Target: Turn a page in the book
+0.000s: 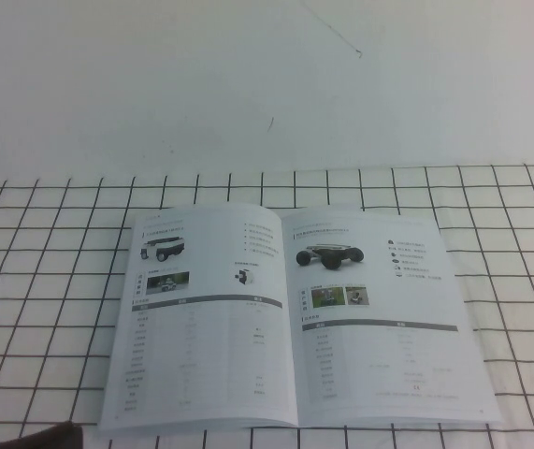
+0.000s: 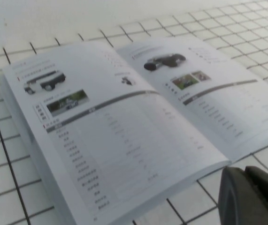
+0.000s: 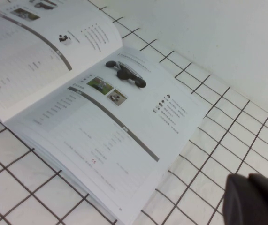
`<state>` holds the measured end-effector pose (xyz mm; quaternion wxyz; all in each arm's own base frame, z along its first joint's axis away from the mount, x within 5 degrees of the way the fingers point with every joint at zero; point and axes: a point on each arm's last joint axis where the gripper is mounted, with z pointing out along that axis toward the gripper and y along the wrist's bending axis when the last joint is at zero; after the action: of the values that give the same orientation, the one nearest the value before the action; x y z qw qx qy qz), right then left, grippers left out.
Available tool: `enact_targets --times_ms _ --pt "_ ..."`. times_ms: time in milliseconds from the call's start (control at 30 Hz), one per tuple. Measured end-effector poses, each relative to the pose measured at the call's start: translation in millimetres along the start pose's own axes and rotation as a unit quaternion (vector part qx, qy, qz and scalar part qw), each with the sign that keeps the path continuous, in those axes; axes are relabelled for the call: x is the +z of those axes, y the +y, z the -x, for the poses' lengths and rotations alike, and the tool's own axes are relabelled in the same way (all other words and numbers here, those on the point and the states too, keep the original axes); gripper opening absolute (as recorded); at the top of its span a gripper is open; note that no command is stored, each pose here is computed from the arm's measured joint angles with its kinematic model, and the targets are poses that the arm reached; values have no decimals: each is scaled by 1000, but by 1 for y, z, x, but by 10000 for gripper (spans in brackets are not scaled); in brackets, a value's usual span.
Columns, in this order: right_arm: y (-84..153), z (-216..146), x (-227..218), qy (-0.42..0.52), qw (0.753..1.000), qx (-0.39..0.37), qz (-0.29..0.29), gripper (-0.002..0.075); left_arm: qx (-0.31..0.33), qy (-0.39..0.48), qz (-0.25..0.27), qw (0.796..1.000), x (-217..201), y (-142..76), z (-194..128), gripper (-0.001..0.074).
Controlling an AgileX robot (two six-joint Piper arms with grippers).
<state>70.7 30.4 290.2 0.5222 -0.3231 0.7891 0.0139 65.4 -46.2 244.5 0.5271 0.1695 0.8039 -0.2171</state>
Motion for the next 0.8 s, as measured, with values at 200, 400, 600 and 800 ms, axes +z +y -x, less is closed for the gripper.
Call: enact_targets --times_ms 200,400,600,800 --pt "0 -1 0 5 1000 1 1 0 -10 43 4 999 9 5 -28 -2" --pt "0 -1 0 7 1000 1 1 0 -8 54 9 998 9 8 -53 -2" --pt "0 -1 0 8 1000 2 2 0 7 -46 84 995 3 20 -64 -2" --pt "0 -2 0 8 1000 2 2 0 0 -145 163 976 -5 30 -57 -2"
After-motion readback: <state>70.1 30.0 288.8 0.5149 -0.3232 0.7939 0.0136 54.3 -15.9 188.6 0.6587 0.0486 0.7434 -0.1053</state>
